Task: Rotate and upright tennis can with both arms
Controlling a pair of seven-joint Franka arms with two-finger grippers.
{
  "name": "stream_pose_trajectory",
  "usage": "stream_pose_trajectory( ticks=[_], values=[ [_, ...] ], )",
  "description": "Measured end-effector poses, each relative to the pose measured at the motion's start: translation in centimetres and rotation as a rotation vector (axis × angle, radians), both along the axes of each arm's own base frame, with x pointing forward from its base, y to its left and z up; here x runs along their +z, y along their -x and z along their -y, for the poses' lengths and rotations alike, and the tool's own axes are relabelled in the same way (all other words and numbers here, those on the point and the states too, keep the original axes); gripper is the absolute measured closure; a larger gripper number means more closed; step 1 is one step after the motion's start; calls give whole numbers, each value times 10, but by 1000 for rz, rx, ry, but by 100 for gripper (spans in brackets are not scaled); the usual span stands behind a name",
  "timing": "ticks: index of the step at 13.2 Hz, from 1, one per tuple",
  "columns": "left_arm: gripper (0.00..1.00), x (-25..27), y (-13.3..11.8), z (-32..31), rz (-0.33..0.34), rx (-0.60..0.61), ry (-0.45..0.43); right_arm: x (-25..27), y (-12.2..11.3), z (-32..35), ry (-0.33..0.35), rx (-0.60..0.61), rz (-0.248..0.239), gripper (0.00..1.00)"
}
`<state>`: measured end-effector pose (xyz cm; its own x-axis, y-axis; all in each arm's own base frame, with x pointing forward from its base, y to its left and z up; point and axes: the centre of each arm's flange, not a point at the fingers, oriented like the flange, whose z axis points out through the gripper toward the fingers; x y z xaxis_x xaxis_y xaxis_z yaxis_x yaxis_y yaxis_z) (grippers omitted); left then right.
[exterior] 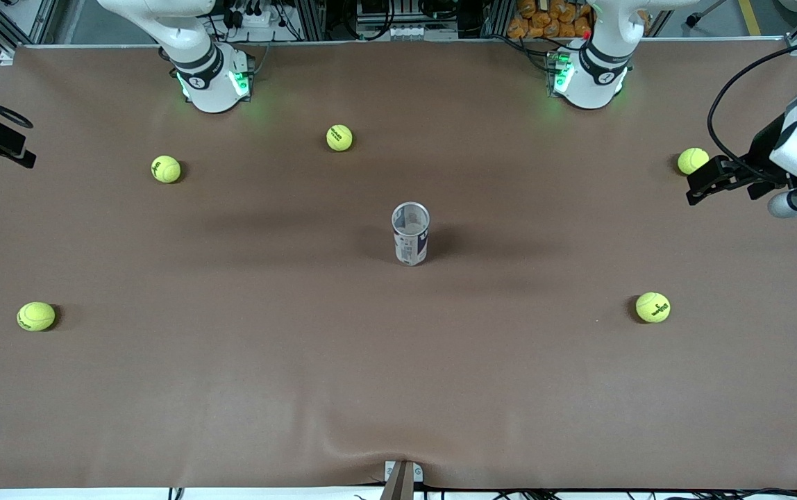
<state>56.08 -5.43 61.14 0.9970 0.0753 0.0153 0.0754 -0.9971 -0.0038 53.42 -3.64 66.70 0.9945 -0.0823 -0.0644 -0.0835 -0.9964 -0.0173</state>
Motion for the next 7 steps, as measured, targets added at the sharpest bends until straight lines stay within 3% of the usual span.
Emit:
stream_pose_trajectory(
  ticks=[7],
  values=[
    [0, -4, -1, -23, -9, 6, 1, 0, 0, 0, 0, 0, 0, 0]
  ],
)
